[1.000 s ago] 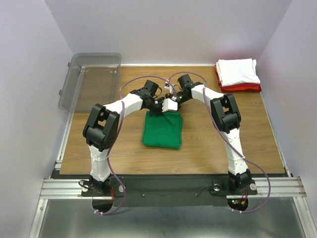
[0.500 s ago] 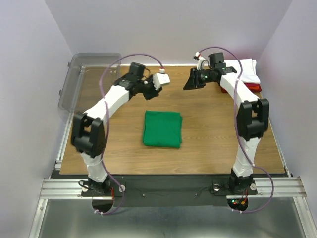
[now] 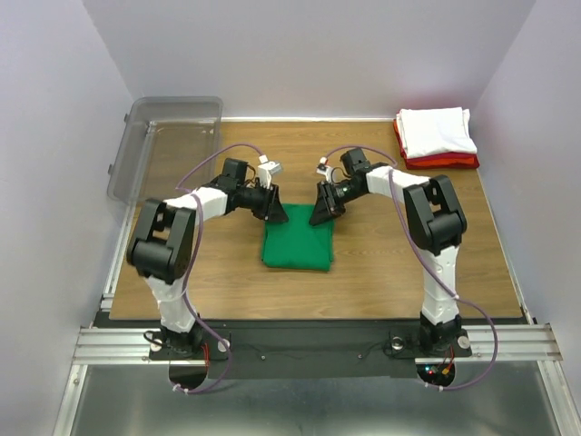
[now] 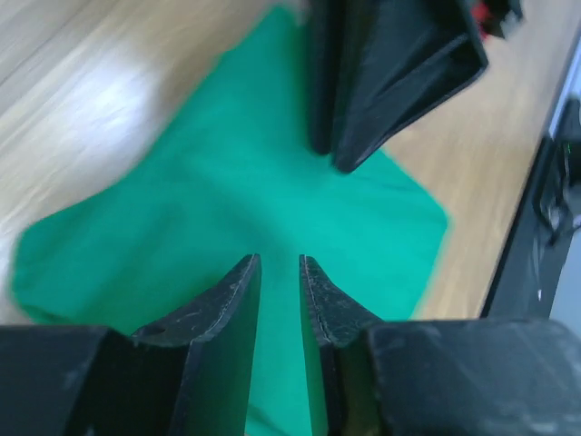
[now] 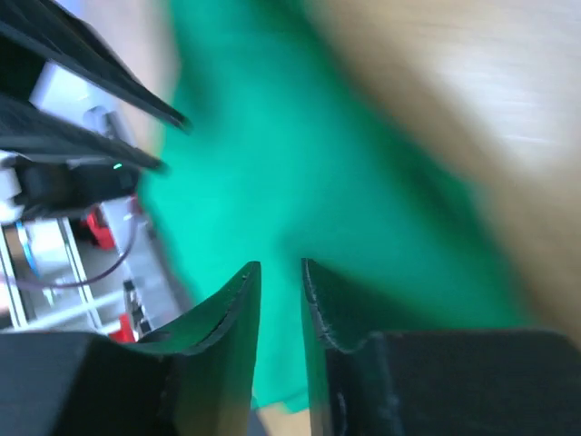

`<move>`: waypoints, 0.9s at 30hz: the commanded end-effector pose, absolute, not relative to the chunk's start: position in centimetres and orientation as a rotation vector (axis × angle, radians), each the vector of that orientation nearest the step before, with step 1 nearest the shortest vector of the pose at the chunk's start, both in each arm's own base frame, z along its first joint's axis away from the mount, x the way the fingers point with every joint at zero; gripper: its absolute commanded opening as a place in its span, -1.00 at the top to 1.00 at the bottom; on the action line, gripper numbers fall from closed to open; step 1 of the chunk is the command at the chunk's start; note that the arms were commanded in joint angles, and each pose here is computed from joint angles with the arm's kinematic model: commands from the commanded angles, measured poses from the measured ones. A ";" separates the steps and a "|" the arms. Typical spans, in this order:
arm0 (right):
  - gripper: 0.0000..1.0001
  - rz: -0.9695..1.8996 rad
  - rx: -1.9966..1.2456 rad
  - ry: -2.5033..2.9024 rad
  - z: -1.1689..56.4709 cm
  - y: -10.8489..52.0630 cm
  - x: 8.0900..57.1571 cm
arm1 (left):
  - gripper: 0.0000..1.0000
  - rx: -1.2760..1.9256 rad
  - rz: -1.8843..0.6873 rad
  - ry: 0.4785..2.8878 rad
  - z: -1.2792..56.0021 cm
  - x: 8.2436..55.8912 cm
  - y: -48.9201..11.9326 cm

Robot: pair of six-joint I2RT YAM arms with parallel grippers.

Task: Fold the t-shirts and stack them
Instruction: Fold the tshirt

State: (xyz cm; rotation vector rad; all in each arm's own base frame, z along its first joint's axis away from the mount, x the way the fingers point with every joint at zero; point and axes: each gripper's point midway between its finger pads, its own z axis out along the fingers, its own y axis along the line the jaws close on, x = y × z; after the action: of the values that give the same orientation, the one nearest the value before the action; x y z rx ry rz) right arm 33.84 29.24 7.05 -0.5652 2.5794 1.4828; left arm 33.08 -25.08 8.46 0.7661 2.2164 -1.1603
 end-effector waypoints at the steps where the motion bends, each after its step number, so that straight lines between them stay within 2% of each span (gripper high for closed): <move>1: 0.49 1.333 -0.464 2.579 4.6 27.3 38.5 | 0.32 0.623 -1.256 2.166 8.9 36.9 -24.6; 3: 0.52 1.271 -0.378 2.624 2.3 25.5 40.2 | 0.36 0.589 -1.280 2.201 7.1 38.4 -24.6; 7: 0.53 1.202 -0.329 2.602 1.7 23.5 43.3 | 0.44 0.562 -1.285 2.210 5.6 41.6 -25.5; 11: 0.49 1.227 -0.368 2.508 4.9 23.6 45.8 | 0.46 0.576 -1.312 2.135 7.9 44.3 -26.5; 15: 0.39 1.420 -0.404 2.404 11.0 24.9 44.1 | 0.45 0.639 -1.286 2.044 12.4 44.9 -26.6; 20: 0.26 1.467 -0.455 2.290 17.9 24.9 41.5 | 0.39 0.672 -1.354 1.996 16.5 41.4 -27.2; 22: 0.25 1.529 -0.442 2.308 17.8 25.1 40.0 | 0.39 0.691 -1.398 2.004 16.7 38.8 -28.0; 27: 0.25 1.659 -0.405 2.438 13.1 25.6 35.6 | 0.35 0.749 -1.538 2.046 14.1 33.0 -31.4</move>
State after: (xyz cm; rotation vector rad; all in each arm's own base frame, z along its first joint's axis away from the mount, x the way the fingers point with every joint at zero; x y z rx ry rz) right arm 38.99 24.76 16.18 -0.4288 2.3472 1.5158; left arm 37.50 -28.50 14.95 0.6695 2.0436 -1.4009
